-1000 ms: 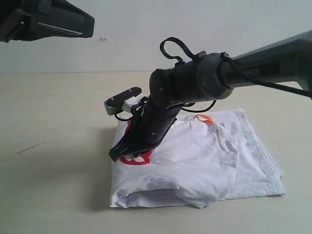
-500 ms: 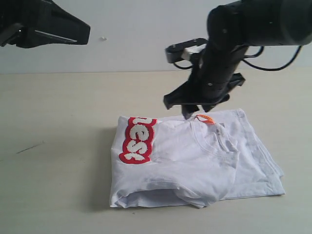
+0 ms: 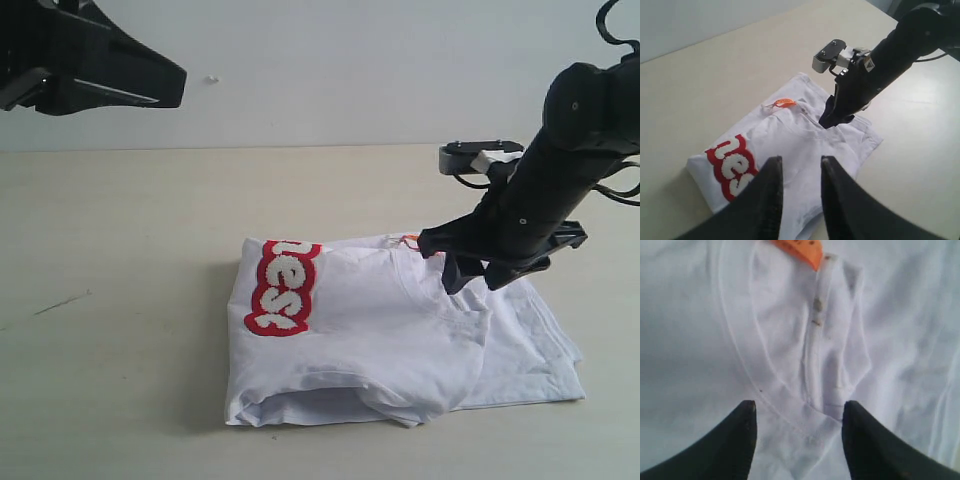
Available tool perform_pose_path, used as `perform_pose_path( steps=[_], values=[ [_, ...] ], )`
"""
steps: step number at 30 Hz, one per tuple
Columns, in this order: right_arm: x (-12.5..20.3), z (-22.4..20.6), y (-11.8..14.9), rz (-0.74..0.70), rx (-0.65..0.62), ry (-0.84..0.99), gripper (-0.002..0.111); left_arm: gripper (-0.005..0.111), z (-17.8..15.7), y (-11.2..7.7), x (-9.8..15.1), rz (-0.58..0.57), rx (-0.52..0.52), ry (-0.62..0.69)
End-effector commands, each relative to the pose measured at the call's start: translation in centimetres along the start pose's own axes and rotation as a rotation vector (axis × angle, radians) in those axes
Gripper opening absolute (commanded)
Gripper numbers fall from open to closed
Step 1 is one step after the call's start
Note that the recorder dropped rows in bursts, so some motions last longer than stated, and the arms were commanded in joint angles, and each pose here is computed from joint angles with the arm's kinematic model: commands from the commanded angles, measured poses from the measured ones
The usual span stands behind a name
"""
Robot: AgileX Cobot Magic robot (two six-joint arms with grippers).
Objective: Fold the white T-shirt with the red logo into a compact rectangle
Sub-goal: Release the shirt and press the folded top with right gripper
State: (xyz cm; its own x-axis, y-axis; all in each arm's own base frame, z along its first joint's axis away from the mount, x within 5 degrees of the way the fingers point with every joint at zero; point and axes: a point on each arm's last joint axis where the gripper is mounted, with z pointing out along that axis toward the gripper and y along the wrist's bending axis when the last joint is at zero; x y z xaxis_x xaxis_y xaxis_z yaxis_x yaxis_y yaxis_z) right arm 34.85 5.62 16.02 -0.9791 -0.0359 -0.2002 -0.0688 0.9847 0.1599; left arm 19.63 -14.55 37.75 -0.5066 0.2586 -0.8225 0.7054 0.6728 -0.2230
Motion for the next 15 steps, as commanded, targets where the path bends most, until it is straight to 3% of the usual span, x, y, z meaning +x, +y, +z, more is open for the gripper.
perform_pose_path(
  steps=[1, 15],
  values=[
    [0.1, 1.6, -0.3, -0.006, -0.016, 0.028, 0.052, 0.028, -0.2, 0.0, 0.0, -0.003, -0.005, -0.01],
    [-0.9, 4.1, -1.4, -0.07, 0.061, -0.057, 0.052, 0.028, -0.2, 0.0, 0.0, -0.003, -0.005, -0.01]
  ],
)
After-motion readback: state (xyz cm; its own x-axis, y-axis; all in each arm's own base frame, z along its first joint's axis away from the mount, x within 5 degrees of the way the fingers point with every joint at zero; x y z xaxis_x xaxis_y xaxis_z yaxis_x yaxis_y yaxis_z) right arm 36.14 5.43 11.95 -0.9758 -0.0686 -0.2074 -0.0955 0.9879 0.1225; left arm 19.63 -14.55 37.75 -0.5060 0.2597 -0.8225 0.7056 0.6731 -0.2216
